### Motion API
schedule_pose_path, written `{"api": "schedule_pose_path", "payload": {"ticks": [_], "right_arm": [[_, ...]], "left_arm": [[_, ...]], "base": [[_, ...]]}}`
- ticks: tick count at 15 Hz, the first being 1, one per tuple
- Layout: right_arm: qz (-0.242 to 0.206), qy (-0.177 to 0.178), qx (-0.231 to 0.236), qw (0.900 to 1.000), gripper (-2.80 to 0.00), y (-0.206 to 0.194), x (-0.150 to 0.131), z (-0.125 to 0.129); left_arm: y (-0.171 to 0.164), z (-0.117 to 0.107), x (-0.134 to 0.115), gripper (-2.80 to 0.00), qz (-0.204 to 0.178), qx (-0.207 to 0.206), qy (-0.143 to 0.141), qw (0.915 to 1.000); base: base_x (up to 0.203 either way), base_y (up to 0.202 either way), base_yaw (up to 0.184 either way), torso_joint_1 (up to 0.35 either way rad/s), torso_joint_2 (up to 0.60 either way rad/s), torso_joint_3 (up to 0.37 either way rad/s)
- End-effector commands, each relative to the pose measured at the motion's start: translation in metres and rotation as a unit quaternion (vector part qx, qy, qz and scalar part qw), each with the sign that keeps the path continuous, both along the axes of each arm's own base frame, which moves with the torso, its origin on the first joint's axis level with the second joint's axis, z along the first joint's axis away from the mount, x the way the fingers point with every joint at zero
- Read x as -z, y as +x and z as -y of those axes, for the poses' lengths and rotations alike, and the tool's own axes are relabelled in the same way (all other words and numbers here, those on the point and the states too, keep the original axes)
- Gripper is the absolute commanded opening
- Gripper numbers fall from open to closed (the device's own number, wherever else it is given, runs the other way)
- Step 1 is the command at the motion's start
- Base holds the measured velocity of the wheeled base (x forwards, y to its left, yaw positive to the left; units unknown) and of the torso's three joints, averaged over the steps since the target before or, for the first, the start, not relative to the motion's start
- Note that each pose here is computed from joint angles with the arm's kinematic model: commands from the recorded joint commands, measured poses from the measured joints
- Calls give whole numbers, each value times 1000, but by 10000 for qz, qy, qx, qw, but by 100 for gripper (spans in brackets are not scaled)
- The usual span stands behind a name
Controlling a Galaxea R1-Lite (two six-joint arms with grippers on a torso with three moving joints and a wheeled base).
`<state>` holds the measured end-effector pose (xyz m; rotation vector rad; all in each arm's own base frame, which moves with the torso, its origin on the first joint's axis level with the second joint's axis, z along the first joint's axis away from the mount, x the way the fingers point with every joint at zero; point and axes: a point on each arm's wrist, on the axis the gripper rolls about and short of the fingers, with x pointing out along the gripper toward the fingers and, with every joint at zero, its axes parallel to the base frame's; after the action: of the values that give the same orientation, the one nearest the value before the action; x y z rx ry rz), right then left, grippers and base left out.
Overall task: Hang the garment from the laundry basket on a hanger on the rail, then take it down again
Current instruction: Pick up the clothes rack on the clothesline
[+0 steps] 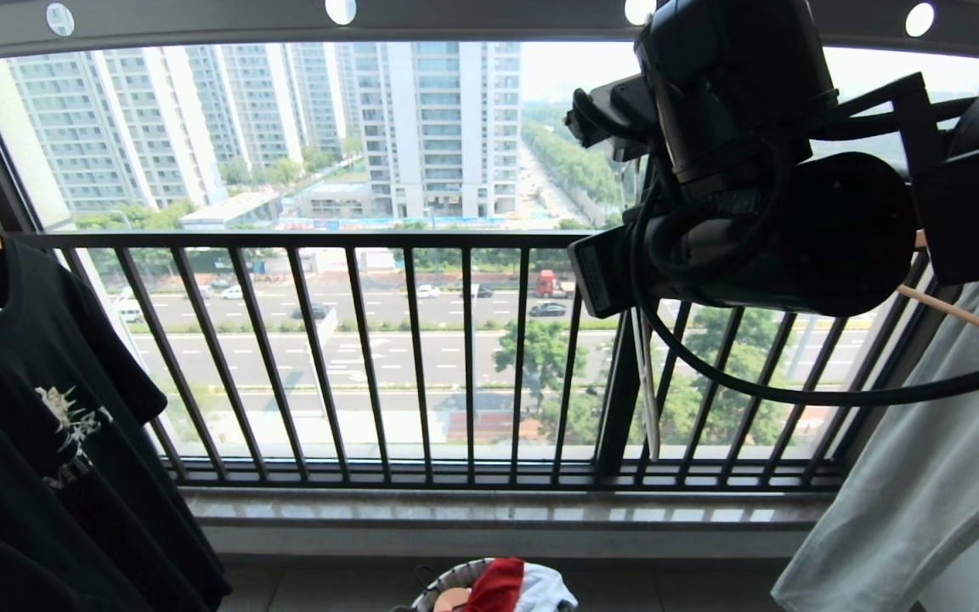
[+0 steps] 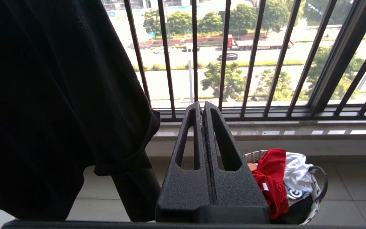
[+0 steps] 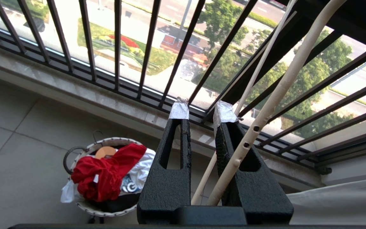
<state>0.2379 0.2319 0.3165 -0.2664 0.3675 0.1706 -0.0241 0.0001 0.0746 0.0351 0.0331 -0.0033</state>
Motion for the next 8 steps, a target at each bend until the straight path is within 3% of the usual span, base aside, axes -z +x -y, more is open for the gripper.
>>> {"api": "schedule_pose_path", "payload": {"ticks": [1, 8], "right_arm": [[36, 29, 15, 10000, -280, -5, -5, 5], [147, 146, -1, 9998, -280, -16, -16, 16]], "left_arm": [[0, 0, 0, -280, -3, -5, 1, 10000], [0, 0, 0, -280, -10, 2, 1, 10000]], "base": [[0, 0, 0, 0, 0, 0], [0, 0, 0, 0, 0, 0]]}}
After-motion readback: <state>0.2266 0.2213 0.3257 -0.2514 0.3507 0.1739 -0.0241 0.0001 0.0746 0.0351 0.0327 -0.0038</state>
